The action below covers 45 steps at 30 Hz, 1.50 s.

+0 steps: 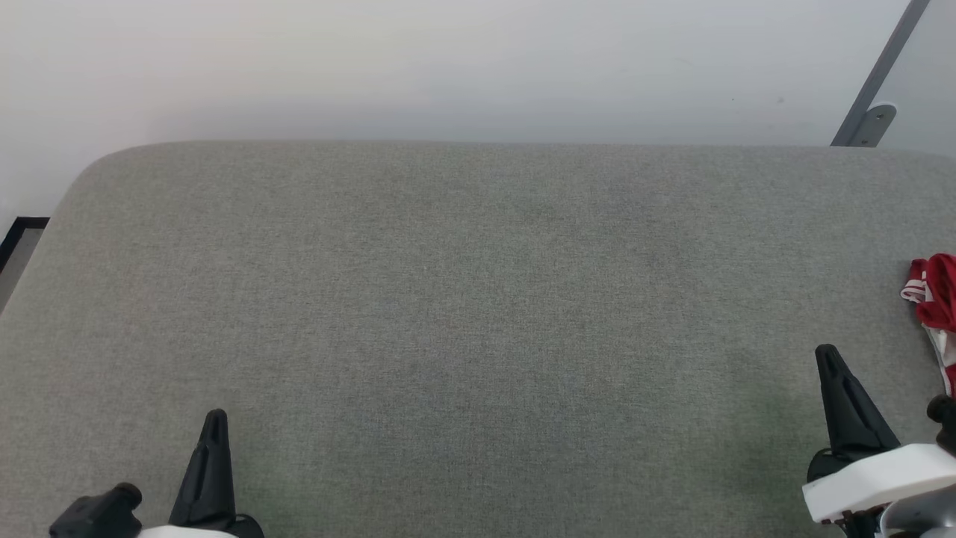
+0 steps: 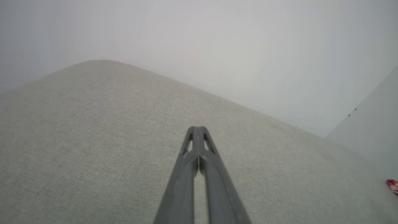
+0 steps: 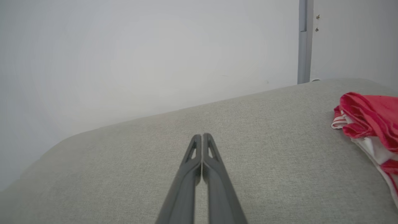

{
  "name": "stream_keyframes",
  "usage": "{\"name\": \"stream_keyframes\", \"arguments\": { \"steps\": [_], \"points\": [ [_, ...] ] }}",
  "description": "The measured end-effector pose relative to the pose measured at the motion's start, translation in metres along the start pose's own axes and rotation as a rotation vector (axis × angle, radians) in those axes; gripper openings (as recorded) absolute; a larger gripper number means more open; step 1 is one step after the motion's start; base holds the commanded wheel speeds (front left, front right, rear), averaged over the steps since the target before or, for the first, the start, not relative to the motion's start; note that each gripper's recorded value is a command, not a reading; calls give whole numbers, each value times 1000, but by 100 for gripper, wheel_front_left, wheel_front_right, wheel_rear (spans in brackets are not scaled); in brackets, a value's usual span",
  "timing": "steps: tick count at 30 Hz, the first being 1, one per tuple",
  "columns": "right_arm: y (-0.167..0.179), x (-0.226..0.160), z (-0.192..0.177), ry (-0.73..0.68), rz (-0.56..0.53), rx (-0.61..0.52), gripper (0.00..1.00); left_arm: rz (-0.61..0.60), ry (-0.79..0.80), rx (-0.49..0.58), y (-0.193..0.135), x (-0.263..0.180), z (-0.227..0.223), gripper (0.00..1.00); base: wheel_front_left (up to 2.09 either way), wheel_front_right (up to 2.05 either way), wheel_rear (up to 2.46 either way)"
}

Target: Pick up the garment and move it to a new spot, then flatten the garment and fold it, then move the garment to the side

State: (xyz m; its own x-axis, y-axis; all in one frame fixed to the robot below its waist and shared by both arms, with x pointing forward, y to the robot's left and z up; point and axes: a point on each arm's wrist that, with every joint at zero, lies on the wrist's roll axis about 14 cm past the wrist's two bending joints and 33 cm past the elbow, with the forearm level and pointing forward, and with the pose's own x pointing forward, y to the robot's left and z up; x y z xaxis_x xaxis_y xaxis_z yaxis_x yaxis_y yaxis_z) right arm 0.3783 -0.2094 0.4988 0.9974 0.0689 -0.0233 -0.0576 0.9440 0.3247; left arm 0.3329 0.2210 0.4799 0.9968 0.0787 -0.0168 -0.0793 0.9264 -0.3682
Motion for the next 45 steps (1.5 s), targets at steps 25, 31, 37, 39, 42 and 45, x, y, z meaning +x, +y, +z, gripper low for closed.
{"name": "stream_keyframes", "arguments": {
  "steps": [25, 31, 37, 39, 42, 45],
  "points": [
    [-3, 4, -4, -1, -55, 398, 0, 38, 22, -383, 0, 15, -1, 0, 0, 0, 0],
    [-2, 5, -3, -8, -58, 477, 0, 36, 21, -460, -2, 20, 0, 0, 0, 0, 0],
    [-1, 5, -4, -8, -63, 552, 0, 33, 25, -532, -4, 24, 1, 0, 0, 0, 0],
    [-1, 5, -4, -9, -62, 577, 0, 34, 30, -551, -4, 24, 0, 0, 0, 0, 0],
    [0, 6, -4, -12, -62, 602, 0, 37, 33, -579, -4, 24, -1, 0, 0, 0, 0],
    [1, 7, -3, -13, -62, 637, 0, 33, 35, -609, -6, 26, 0, 0, 0, 0, 0]
  ]
}}
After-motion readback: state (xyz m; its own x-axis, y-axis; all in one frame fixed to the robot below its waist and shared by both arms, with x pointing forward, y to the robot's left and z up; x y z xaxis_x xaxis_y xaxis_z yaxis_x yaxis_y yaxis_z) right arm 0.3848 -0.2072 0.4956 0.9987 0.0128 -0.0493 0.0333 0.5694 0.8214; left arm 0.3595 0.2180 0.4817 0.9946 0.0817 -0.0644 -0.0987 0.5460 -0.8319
